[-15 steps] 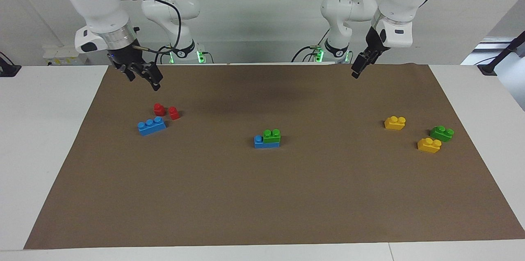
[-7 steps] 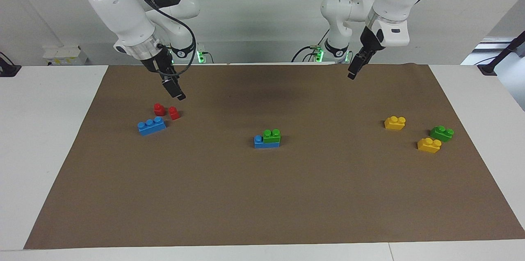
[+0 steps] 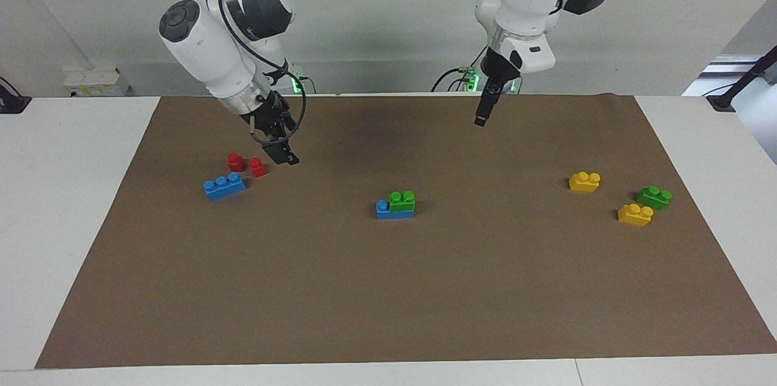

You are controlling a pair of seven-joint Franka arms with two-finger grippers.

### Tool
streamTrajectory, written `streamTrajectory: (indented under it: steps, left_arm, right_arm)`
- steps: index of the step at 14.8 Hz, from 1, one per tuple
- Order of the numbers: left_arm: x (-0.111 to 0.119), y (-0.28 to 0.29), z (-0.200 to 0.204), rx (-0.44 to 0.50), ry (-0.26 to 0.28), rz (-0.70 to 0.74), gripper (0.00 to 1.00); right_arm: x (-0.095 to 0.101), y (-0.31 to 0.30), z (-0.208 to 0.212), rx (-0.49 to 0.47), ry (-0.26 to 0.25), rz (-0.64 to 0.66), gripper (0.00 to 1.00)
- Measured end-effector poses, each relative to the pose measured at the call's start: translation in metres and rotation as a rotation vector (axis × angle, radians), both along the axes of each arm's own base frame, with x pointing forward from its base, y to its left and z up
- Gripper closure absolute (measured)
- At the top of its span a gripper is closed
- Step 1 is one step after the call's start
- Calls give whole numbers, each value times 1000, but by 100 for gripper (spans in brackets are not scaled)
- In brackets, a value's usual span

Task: Remove green block with left arm and hold with right
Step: 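Move both grippers toward the joined green and blue block, then grasp the green end with the left gripper while the right gripper grasps blue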

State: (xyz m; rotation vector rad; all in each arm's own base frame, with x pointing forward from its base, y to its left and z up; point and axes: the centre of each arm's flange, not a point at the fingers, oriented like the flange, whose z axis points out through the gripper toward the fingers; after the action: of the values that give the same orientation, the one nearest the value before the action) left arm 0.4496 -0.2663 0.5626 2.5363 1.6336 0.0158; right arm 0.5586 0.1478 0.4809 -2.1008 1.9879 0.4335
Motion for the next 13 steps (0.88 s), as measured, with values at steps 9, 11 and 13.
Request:
streamTrajectory:
  steps: [9, 11, 13]
  left_arm:
    - [-10, -64, -60, -8, 64, 253, 0]
    - [1, -71, -72, -17, 68, 318, 0]
    - [15, -80, -76, -28, 70, 378, 0]
  right_arm:
    - [7, 68, -87, 84, -15, -59, 0]
    - [10, 77, -107, 81, -16, -69, 0]
    - [12, 87, -124, 71, -33, -73, 1]
